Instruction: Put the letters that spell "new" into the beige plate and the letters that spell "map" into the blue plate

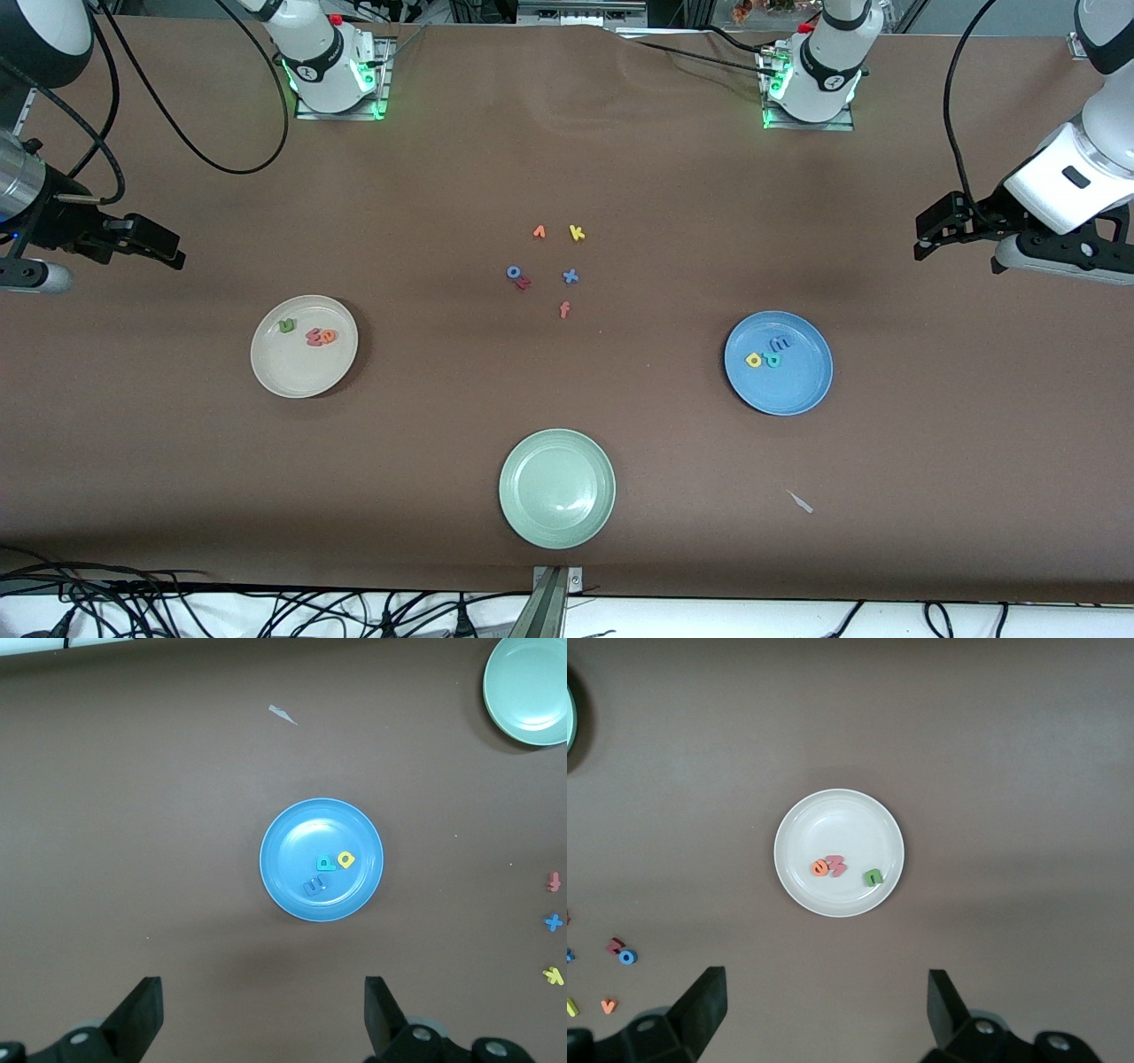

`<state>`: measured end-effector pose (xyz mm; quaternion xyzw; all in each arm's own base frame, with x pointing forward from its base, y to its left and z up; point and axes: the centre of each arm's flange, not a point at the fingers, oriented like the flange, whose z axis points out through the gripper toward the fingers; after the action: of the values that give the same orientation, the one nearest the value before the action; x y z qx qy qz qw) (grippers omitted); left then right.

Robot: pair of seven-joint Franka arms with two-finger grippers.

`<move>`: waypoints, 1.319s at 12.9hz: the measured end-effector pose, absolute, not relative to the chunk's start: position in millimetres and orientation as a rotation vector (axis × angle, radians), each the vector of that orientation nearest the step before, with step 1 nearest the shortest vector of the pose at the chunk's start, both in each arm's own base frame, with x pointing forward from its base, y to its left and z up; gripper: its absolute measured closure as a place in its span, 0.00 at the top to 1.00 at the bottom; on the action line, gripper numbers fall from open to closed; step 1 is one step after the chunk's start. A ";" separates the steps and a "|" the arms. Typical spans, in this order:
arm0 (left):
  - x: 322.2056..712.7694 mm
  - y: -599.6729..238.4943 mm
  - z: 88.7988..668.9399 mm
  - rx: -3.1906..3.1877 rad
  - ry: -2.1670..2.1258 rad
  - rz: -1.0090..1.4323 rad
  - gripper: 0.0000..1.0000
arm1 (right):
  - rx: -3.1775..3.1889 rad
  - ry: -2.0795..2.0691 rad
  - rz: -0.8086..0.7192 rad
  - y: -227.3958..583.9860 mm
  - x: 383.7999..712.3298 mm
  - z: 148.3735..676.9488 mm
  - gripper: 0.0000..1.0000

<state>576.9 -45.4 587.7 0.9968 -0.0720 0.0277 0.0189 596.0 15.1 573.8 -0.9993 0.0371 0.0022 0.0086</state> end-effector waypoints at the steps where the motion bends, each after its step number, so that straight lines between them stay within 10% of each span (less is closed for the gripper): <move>1: 576.9 -45.4 587.7 3.094 -0.224 0.086 1.00 | -3.123 0.116 0.007 15.0 596.0 573.8 1.00; 17: 576.8 -45.4 587.6 3.095 -0.224 0.084 1.00 | -3.155 0.124 -0.067 7.5 598.9 593.1 1.00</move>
<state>576.8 -45.4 587.6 0.9969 -0.0720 0.0271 0.0189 598.9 7.5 593.1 -0.9990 0.0391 -0.0213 -0.0083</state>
